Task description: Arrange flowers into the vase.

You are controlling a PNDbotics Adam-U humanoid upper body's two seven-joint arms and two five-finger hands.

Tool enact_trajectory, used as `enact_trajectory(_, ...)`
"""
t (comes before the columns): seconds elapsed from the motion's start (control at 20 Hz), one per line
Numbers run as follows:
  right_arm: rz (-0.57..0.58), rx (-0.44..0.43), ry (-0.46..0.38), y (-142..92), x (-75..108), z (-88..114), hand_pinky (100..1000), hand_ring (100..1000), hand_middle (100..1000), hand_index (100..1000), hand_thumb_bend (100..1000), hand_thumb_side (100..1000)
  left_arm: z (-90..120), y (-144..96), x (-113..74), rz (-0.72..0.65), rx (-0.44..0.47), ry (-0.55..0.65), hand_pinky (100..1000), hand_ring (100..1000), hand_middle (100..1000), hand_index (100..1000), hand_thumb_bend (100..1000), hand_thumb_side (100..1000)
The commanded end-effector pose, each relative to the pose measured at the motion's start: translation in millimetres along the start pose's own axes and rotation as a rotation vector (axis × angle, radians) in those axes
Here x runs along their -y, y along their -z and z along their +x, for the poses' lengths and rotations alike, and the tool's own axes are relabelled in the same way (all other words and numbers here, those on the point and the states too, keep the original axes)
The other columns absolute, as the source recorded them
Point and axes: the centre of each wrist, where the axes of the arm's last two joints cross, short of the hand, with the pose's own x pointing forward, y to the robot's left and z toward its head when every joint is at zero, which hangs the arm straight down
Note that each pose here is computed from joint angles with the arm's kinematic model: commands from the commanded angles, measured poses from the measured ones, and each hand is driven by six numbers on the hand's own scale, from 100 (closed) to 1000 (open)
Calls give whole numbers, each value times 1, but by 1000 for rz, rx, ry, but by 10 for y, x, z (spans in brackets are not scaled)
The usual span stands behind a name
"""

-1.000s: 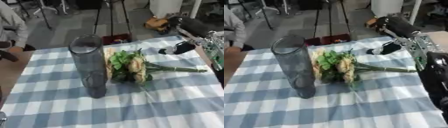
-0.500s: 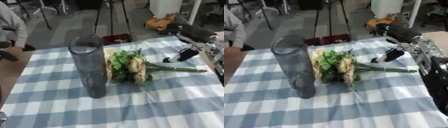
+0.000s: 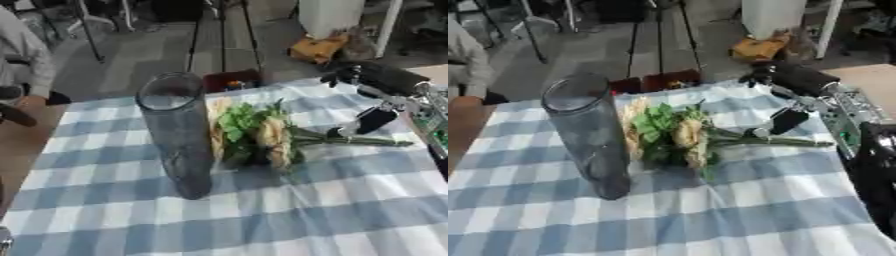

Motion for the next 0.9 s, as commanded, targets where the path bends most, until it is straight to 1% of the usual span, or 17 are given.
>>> enact_trajectory(0.05,-19,-8,-16,-4,56,-29,904,998,673,909,694,507,49,48,-9,-3,23,-1,451,652,717,852,100,1000)
enact_trajectory(0.2,-20,-12,-14,8,-14,-18,898,985,637,897,691,503,49,46,-7,-3,21,-2,451,652,717,852,100,1000)
enact_trajectory(0.25,-20,-12,-15,12,-37,-14,894,979,618,891,706,497,49,45,-6,-3,20,-2,451,652,718,852,100,1000)
enact_trajectory(0.35,-23,-12,-17,19,-83,-4,890,969,604,885,691,504,49,46,-5,-2,20,-3,450,652,718,852,100,1000)
enact_trajectory(0.7,-14,-15,-34,37,-229,23,888,968,607,883,690,489,48,48,-1,-1,20,-6,450,652,718,852,100,1000)
enact_trajectory(0.9,-10,-9,-42,58,-264,38,881,953,594,873,688,486,48,46,2,-1,19,-7,449,652,718,852,100,1000)
